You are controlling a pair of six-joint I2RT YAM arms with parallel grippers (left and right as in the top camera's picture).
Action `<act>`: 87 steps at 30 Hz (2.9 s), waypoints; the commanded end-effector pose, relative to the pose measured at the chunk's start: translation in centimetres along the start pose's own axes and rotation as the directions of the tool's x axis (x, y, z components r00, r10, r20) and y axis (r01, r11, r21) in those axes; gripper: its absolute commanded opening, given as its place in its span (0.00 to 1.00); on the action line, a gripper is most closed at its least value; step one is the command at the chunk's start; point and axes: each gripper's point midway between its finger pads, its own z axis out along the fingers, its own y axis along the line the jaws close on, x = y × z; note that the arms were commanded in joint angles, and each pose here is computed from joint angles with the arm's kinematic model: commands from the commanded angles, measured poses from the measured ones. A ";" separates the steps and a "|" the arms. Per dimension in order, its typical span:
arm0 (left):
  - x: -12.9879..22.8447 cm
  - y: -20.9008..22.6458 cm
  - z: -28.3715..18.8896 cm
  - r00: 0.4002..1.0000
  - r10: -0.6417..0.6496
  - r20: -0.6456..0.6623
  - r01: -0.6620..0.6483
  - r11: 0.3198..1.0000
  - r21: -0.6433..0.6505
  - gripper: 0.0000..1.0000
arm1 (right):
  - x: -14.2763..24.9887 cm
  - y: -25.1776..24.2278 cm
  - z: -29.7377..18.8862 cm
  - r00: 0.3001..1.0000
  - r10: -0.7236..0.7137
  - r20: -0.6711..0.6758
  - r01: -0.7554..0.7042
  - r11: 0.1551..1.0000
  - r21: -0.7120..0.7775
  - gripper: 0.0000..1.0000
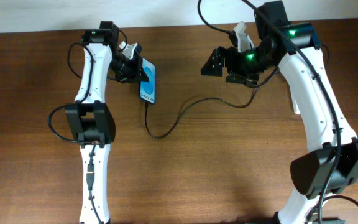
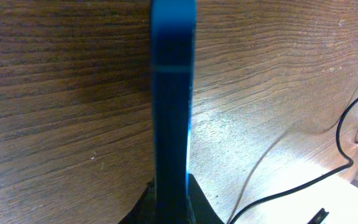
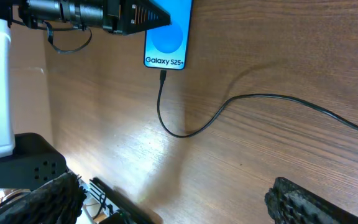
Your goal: Plug charger to phone and switch on socket
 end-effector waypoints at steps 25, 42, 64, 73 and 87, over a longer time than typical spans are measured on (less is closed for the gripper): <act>0.2 2.1 2.2 1.000 -0.020 -0.007 0.016 0.946 -0.323 0.99 | -1.7 -12.2 -6.7 0.962 0.204 0.183 -0.257 0.906 0.335 0.98; -1.5 2.4 -19.3 0.880 -0.024 0.474 0.311 0.783 -0.539 0.99 | -0.1 -42.0 -12.9 0.799 0.449 0.401 -0.602 0.587 0.541 0.98; -1.4 2.4 -19.3 0.881 -0.024 0.473 0.311 0.783 -0.539 0.99 | -1.2 -43.8 -2.9 0.830 0.493 0.260 -0.556 0.702 0.444 0.98; -1.5 2.4 -19.2 0.880 -0.023 0.473 0.310 0.783 -0.539 0.99 | -2.0 -43.4 -2.6 0.797 0.526 0.298 -0.604 0.685 0.407 0.98; -1.5 2.3 -19.2 0.881 -0.023 0.473 0.310 0.783 -0.539 0.99 | -1.1 -41.5 -1.4 0.837 0.512 0.196 -0.546 0.746 0.382 0.98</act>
